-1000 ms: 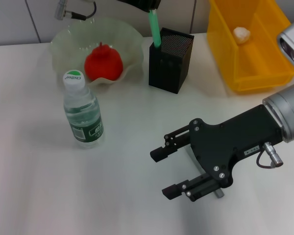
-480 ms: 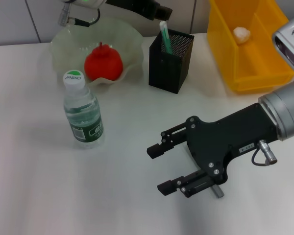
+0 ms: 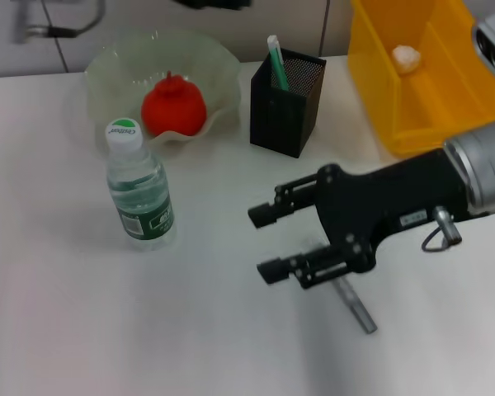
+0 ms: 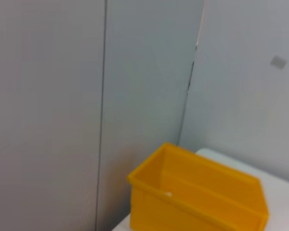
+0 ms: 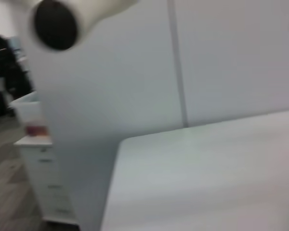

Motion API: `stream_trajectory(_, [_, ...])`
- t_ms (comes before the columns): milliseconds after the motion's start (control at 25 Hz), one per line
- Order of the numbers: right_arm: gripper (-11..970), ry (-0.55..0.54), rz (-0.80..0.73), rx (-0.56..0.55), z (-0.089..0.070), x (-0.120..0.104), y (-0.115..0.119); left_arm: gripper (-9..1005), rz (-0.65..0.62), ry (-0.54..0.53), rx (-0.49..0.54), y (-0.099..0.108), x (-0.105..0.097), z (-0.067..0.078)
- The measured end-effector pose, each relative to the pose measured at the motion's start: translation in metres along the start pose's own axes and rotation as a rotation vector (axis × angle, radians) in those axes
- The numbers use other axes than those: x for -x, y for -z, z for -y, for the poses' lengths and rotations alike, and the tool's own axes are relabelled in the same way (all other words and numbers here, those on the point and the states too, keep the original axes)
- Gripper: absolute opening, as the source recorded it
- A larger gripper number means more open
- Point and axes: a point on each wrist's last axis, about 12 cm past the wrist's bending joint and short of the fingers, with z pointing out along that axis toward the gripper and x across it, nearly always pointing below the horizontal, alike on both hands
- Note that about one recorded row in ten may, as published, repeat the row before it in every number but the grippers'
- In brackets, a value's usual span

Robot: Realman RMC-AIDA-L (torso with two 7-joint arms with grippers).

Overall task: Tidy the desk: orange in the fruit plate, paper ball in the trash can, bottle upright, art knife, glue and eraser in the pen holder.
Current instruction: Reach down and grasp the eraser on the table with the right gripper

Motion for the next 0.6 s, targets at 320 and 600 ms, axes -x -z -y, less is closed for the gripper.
stream_trajectory(320, [673, -0.172, -0.137, -0.124, 0.005, 0.02, 0.011, 726, 0.173, 0.09, -0.081, 0.09, -0.063, -0.016])
stream_trajectory(600, [673, -0.324, -0.325, -0.316, 0.008, 0.051, 0.02, 726, 0.235, 0.071, -0.096, 0.141, -0.126, -0.007])
